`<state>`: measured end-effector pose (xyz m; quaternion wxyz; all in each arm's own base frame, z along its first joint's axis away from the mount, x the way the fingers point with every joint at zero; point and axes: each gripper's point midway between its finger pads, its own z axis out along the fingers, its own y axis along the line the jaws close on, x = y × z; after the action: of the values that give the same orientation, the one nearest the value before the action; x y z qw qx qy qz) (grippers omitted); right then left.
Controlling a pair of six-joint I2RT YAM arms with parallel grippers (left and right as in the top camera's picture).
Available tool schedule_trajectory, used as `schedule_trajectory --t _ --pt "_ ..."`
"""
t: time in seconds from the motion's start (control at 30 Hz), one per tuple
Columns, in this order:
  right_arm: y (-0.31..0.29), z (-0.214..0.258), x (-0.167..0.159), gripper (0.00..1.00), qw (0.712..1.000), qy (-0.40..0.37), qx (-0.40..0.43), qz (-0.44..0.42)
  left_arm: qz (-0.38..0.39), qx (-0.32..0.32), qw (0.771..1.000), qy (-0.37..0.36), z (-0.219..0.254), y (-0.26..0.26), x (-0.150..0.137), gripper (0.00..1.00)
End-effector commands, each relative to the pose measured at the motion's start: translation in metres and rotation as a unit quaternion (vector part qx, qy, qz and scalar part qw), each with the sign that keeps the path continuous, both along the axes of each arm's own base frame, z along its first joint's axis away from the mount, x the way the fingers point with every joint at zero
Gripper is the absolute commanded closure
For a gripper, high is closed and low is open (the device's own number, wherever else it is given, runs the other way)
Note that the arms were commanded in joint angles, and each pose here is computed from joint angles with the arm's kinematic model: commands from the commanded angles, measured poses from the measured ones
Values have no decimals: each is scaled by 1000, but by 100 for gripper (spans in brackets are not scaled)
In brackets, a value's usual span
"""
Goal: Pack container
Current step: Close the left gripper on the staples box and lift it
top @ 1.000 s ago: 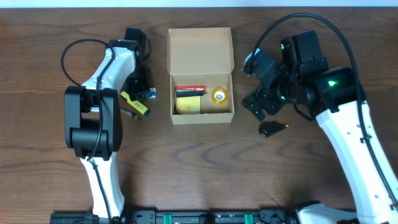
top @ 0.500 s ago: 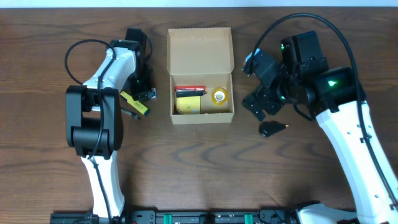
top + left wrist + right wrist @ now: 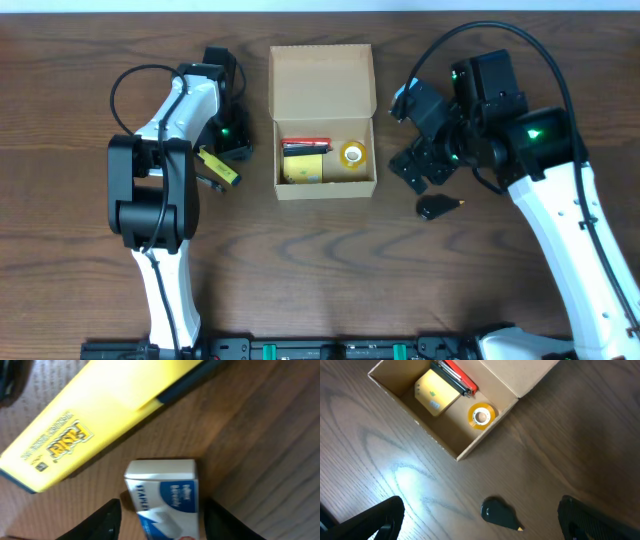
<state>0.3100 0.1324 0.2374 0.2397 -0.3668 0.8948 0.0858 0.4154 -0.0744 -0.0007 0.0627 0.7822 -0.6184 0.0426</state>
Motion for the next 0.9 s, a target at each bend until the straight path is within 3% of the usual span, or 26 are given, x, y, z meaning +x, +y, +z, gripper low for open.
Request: schedule_trajectory --t 0.0,0.17,0.47,0.87 --pt "-2 5 -2 1 1000 -6 5 -5 4 -10 999 42 -21 -5 -14 49" --pt "-2 5 -2 1 1000 -6 5 -5 22 -10 999 45 -21 -5 -14 57" --pt "-2 5 -2 1 1000 -6 5 -5 40 -15 997 67 -20 -7 -23 62" --pt "-2 5 -2 1 1000 -6 5 -5 71 -23 996 57 -13 -10 -12 70"
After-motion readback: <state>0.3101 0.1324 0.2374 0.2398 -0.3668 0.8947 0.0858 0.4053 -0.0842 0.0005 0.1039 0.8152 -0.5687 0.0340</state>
